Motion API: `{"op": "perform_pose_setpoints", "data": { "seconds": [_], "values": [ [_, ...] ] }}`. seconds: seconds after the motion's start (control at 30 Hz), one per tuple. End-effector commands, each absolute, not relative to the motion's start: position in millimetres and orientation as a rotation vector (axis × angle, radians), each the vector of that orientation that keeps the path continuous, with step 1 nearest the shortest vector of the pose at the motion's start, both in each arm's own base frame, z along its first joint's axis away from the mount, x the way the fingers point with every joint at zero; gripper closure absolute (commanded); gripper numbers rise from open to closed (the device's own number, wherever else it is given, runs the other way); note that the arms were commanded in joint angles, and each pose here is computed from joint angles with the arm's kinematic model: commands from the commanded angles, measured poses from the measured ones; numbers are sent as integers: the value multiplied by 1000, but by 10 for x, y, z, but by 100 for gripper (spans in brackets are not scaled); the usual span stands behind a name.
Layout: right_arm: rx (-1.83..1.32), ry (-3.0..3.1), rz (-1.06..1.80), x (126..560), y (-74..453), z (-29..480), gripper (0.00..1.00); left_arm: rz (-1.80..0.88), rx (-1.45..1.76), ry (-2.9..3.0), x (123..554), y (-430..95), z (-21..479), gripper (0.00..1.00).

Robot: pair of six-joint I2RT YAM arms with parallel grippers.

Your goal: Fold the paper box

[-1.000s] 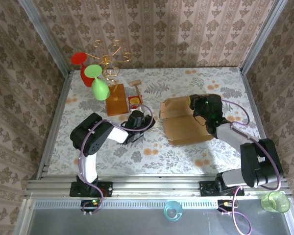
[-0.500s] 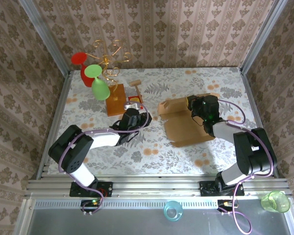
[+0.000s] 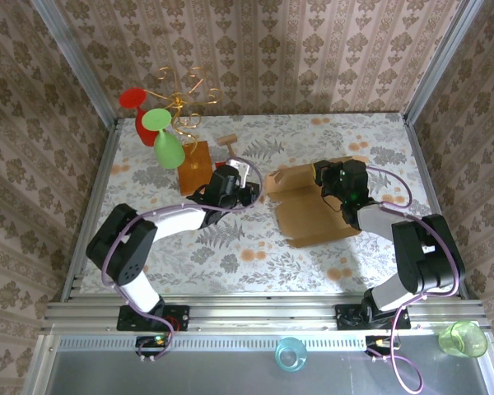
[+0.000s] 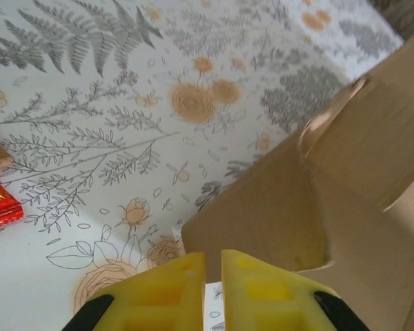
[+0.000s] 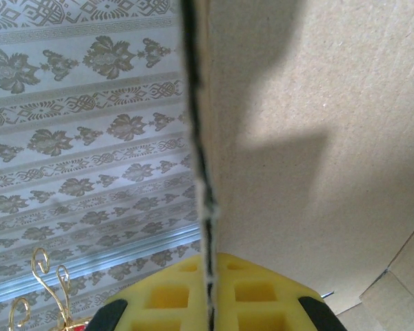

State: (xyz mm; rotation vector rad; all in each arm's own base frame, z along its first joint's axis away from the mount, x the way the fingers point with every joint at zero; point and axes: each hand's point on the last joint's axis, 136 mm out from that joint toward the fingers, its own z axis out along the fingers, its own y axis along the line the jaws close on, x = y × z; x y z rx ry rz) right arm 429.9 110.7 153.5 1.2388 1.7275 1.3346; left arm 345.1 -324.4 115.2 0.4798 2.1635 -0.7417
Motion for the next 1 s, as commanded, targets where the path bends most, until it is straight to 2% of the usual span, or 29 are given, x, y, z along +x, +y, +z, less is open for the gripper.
{"op": "perform_pose_setpoints", "data": {
  "seconds": [0.0,0.13,0.23,0.43,0.6,0.8,0.87,0.97],
  "values": [
    [1262,1811,1307,4270,1155,1333,100,-771,676,2142,3333,-3404,1075,82],
    [1262,1820,1310,4281,1166,1306,100,-770,715,2113,3297,-3527,1065,70],
    [1263,1824,1314,4283,1179,1285,100,-773,743,2094,3278,-3613,1064,66],
    [1266,1825,1315,4274,1167,1269,100,-736,792,2068,3327,-3615,1051,65],
    [1262,1825,1320,4276,1128,1285,100,-773,833,2014,3204,-3443,1284,67],
    [1246,1834,1325,4297,1120,1325,100,-798,841,2018,3043,-3167,1254,62],
    [1242,1842,1318,4295,1121,1328,100,-775,807,2024,3106,-3072,1250,62],
    [1240,1846,1314,4294,1113,1336,100,-675,752,2092,3364,-2943,1185,69]
  ]
}}
